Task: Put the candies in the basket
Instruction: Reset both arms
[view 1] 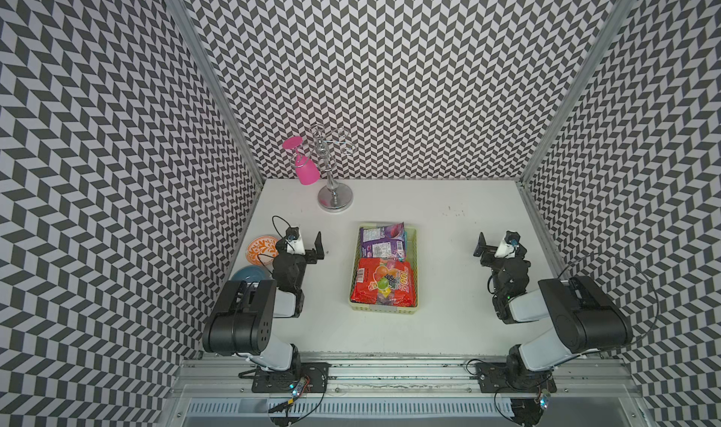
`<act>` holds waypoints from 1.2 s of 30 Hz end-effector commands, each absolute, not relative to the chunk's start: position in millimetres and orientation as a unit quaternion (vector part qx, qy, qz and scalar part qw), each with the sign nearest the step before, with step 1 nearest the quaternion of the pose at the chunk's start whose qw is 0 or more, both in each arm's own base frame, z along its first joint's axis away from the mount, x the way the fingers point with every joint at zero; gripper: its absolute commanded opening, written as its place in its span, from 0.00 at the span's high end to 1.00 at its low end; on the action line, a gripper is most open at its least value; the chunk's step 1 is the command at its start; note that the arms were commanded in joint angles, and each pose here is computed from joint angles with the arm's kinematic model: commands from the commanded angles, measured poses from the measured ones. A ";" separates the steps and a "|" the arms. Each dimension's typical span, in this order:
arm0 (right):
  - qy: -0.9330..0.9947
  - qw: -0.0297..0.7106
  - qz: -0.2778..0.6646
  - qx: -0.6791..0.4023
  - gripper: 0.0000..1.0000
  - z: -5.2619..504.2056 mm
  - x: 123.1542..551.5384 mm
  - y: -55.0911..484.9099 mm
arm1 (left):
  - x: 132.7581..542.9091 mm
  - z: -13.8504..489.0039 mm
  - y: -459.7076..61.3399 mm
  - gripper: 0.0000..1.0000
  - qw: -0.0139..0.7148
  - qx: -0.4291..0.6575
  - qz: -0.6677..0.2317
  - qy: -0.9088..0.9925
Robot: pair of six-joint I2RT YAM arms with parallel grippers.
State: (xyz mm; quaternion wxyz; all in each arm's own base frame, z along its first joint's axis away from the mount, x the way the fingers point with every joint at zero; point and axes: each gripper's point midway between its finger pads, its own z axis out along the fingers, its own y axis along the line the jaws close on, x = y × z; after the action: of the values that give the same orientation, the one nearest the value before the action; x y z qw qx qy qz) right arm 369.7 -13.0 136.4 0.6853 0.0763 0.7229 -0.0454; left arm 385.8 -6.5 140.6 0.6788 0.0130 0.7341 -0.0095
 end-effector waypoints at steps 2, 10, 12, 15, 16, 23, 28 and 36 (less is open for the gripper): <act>0.690 0.723 -0.013 0.033 0.01 159.1 353.8 2.5 | 388.0 143.7 -6.7 0.01 0.682 0.015 -0.005 0.731; 0.639 0.769 0.004 -0.002 0.01 182.6 323.5 12.9 | 388.0 143.8 -6.4 0.01 0.682 0.014 -0.005 0.731; 0.652 0.758 -0.008 0.026 0.01 175.4 332.6 3.4 | 388.0 144.0 -6.4 0.01 0.682 0.014 -0.005 0.731; 0.680 0.725 -0.041 0.098 0.01 159.5 363.9 -20.2 | 388.4 143.4 -6.8 0.01 0.682 0.014 -0.005 0.731; 0.705 0.701 -0.047 0.101 0.01 149.6 371.1 -21.1 | 388.3 143.6 -6.8 0.01 0.682 0.014 -0.005 0.731; 0.702 0.703 -0.043 0.101 0.01 151.8 371.3 -21.3 | 388.3 144.2 -6.8 0.01 0.683 0.014 -0.005 0.731; 0.702 0.704 -0.042 0.102 0.01 155.4 376.2 -20.7 | 388.0 143.6 -6.6 0.01 0.682 0.014 -0.004 0.731; 0.695 0.710 -0.044 0.099 0.01 153.6 369.9 -20.8 | 388.3 143.7 -6.8 0.01 0.682 0.014 -0.005 0.731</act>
State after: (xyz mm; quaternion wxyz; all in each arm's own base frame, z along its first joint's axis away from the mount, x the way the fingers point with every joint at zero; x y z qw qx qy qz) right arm 371.8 -16.8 146.1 0.6966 0.0899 0.7106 -0.0416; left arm 385.8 -5.9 140.6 0.6788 0.0114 0.7342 -0.0076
